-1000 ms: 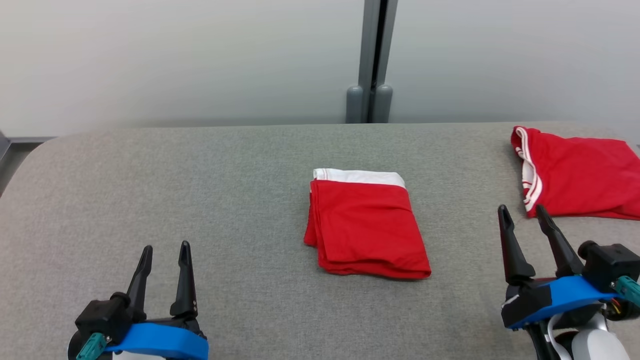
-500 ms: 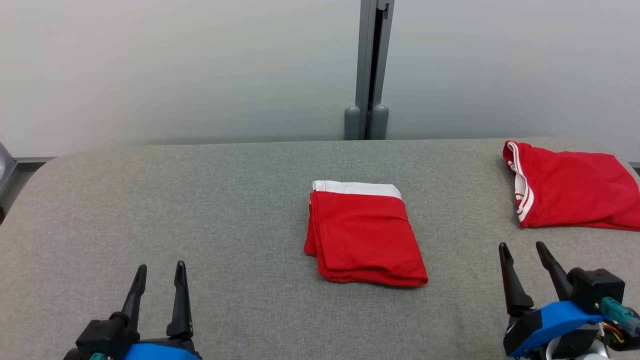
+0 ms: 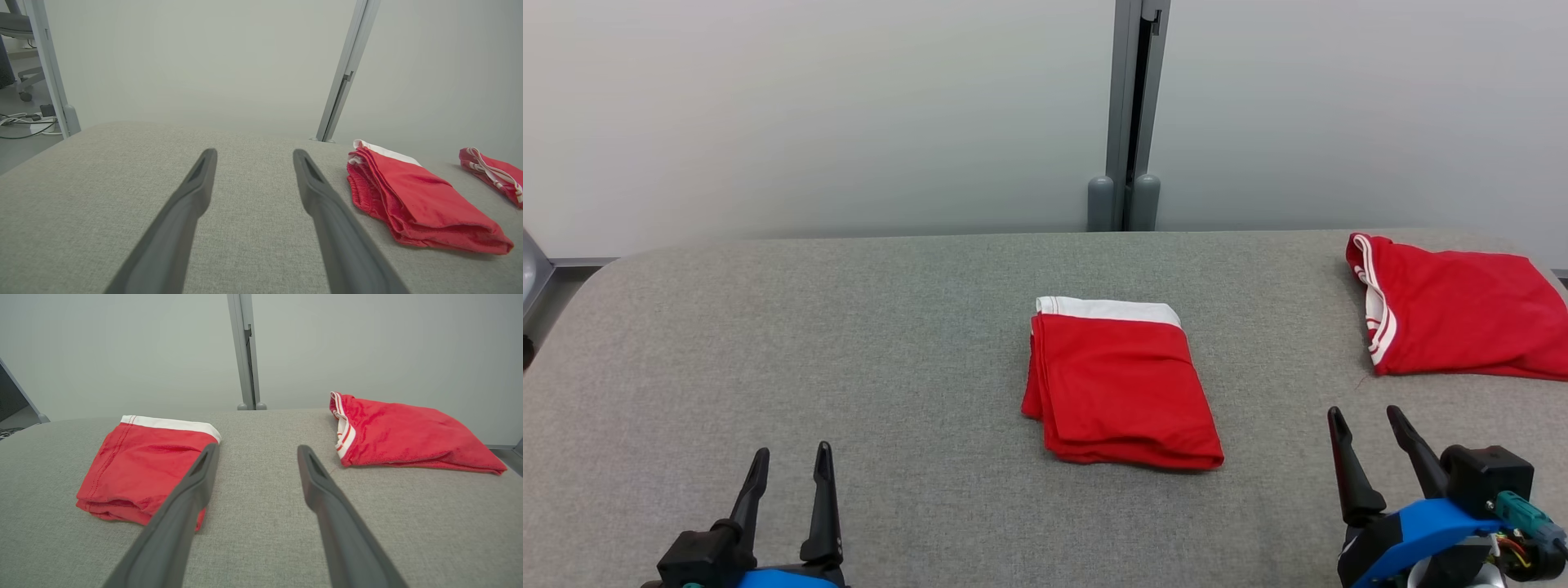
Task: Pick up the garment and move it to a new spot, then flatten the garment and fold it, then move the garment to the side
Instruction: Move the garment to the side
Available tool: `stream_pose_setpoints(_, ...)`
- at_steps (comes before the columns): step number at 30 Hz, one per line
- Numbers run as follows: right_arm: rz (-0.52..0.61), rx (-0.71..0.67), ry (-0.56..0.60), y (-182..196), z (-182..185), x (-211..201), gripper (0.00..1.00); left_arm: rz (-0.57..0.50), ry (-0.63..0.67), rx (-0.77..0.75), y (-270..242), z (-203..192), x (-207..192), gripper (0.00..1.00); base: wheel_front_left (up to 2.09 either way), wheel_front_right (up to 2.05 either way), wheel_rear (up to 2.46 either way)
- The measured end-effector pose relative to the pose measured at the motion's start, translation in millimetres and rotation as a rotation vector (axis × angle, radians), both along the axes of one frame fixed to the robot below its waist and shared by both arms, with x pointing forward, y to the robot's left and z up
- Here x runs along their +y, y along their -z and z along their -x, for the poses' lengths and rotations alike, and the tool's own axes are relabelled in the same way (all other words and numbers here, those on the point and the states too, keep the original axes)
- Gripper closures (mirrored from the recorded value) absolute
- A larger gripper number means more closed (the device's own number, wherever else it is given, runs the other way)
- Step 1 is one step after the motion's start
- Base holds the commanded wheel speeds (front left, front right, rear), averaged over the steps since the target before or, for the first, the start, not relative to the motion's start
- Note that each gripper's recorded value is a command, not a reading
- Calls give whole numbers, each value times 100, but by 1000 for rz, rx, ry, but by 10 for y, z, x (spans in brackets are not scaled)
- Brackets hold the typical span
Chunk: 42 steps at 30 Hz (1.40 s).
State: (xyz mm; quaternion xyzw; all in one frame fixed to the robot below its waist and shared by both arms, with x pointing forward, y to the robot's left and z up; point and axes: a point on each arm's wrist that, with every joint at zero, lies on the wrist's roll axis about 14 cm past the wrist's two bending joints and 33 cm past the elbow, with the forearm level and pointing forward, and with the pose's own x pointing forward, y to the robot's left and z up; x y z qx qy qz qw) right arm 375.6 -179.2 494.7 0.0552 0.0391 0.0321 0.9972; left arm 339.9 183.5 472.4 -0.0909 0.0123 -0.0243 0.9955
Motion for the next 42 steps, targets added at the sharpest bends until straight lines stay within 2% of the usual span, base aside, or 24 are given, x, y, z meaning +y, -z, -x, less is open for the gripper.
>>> stream_pose_setpoints(10, 28, 42, -40, 70, -30, 118, 0, -5, 5, 9, 29, 13, -3, 0, 0, 0, 0)
stream_pose_setpoints(16, 26, 56, -108, -175, -407, 346, 0, -23, 17, 15, 45, -25, -23, 0, 0, 0, 0)
stream_pose_setpoints(19, 7, 119, -144, -188, -637, 469, 0, -29, 25, 12, 35, -90, -40, 0, 0, 0, 0)
stream_pose_setpoints(23, 14, 270, -198, 38, -871, 655, 0, -44, 34, 8, 24, -181, -48, 0, 0, 0, 0)
stream_pose_setpoints(28, -4, 447, -198, 467, -1058, 706, 0, -54, 13, 7, 17, -254, 27, 0, 0, 0, 0)
stream_pose_setpoints(35, -59, 597, -219, 993, -1144, 915, 0, -58, -31, 27, 68, -266, 167, 0, 0, 0, 0)
stream_pose_setpoints(42, -85, 676, -238, 1273, -1115, 1056, 0, -56, -63, 51, 136, -230, 256, 0, 0, 0, 0)
